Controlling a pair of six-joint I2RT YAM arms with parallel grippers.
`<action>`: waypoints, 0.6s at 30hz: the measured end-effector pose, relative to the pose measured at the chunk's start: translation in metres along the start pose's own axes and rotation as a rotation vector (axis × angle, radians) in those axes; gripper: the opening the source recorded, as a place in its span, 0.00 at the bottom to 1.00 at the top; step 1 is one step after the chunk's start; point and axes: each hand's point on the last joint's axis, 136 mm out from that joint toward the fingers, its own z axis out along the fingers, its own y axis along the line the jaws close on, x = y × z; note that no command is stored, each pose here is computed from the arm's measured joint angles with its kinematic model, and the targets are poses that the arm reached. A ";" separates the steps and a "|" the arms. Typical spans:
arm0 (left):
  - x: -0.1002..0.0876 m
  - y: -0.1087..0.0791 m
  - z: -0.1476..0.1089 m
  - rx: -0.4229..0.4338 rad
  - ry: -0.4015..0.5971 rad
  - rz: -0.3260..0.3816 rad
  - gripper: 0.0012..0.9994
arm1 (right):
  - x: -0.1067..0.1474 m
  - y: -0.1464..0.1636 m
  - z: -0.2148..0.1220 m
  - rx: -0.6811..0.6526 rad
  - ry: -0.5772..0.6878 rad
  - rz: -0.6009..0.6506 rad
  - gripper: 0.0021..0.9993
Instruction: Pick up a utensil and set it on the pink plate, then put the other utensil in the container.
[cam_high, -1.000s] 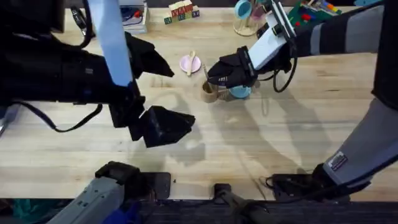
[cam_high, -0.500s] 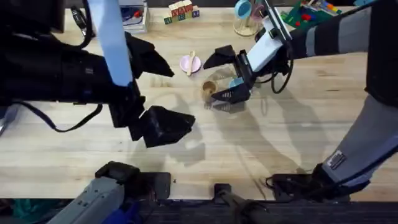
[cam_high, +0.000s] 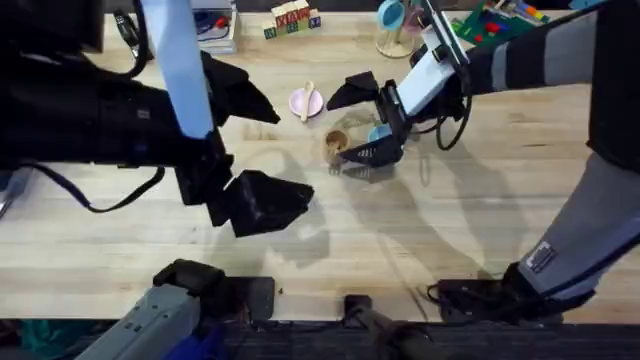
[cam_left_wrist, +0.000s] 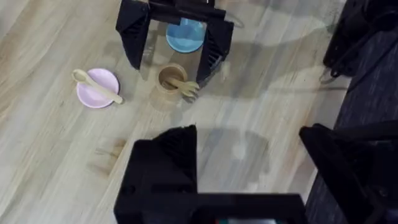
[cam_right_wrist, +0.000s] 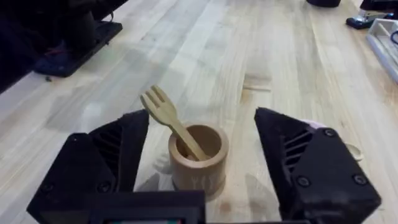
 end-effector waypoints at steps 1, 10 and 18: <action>0.000 0.000 0.000 0.000 0.000 0.000 0.99 | 0.000 0.000 0.000 0.000 0.000 0.008 1.00; 0.000 0.000 0.000 0.000 0.000 0.000 1.00 | -0.002 -0.002 -0.011 0.032 0.016 0.176 1.00; 0.000 0.000 0.000 0.000 0.000 0.000 1.00 | -0.040 0.012 -0.023 0.085 0.179 0.200 1.00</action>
